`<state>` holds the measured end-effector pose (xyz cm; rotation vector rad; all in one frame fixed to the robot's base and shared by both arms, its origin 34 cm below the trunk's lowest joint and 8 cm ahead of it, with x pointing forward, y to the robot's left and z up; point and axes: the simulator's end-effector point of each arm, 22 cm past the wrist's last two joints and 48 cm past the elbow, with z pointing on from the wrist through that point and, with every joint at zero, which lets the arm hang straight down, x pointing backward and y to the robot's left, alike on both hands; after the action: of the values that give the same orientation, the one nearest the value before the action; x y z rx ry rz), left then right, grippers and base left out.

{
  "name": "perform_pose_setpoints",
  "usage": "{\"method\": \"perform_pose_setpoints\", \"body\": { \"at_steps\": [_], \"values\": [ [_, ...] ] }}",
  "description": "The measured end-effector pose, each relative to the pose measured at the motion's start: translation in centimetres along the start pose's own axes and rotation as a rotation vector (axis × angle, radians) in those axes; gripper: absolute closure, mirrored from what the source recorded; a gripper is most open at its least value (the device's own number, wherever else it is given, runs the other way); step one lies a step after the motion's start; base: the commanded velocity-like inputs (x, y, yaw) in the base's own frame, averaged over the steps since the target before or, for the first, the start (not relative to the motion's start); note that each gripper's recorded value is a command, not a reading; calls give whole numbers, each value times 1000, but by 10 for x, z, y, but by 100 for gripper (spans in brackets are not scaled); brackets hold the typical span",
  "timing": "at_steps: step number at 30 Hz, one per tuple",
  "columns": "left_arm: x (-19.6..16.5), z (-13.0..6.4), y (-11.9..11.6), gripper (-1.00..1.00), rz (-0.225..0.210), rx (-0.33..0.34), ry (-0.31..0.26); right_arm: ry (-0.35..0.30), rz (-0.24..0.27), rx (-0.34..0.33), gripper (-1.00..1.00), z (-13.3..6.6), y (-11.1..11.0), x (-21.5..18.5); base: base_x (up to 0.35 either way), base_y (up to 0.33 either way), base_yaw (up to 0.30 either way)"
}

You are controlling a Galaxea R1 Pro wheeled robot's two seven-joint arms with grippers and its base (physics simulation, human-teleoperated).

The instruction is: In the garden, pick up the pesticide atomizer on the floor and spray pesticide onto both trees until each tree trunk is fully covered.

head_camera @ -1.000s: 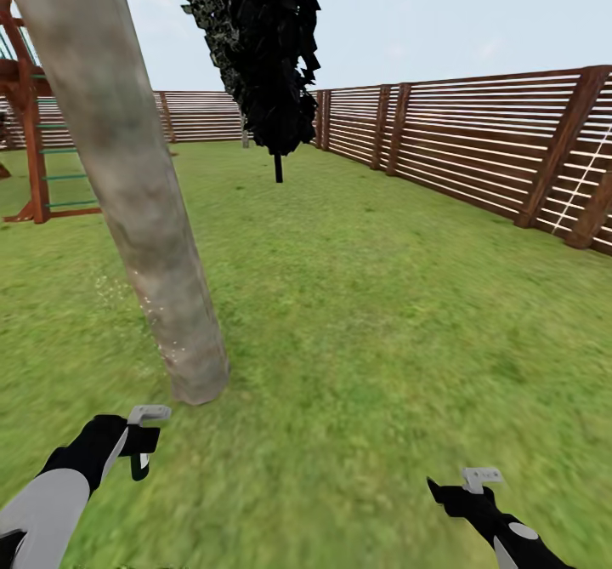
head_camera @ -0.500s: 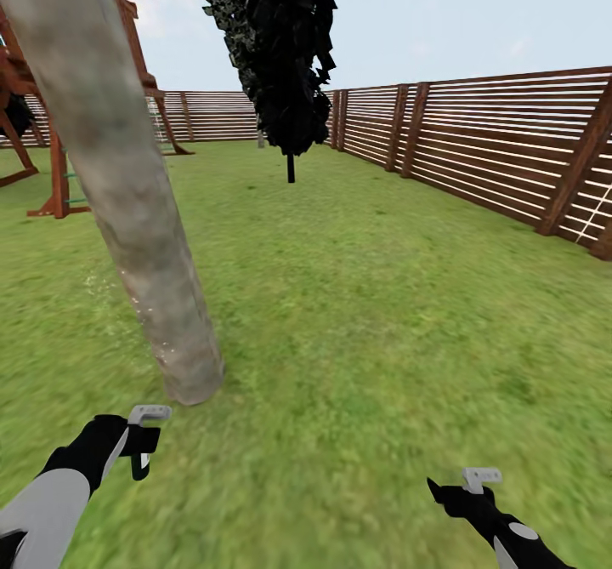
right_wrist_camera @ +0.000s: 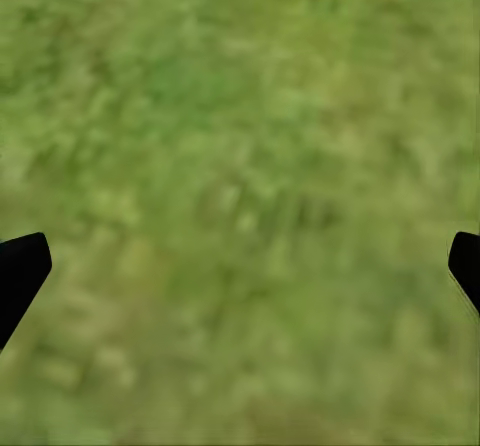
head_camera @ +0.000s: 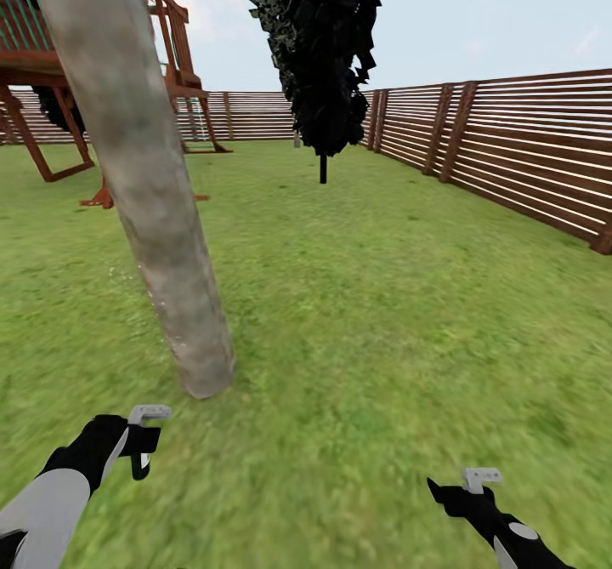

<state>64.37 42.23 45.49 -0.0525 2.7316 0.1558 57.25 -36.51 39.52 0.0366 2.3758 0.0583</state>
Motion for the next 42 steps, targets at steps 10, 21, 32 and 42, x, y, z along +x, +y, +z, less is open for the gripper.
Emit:
{"method": "perform_pose_setpoints", "body": {
  "at_steps": [10, 21, 32, 42],
  "values": [
    [-3, -1, 1, 100, -8, 1, -6, 0, -3, 5, -100, -1, -4, 0, 70, -266, 165],
    [-14, -7, 11, 100, -21, -7, -10, 8, -18, 34, -100, -7, -28, 3, 79, -80, 0],
    [-171, -104, 6, 100, -144, 101, -37, 57, -6, 24, -100, -12, -22, 33, 0, 0, 0],
    [-131, -88, 28, 100, -150, 62, 22, 58, -6, 24, -100, -12, -22, 34, -71, 0, 0]
  ]
}}
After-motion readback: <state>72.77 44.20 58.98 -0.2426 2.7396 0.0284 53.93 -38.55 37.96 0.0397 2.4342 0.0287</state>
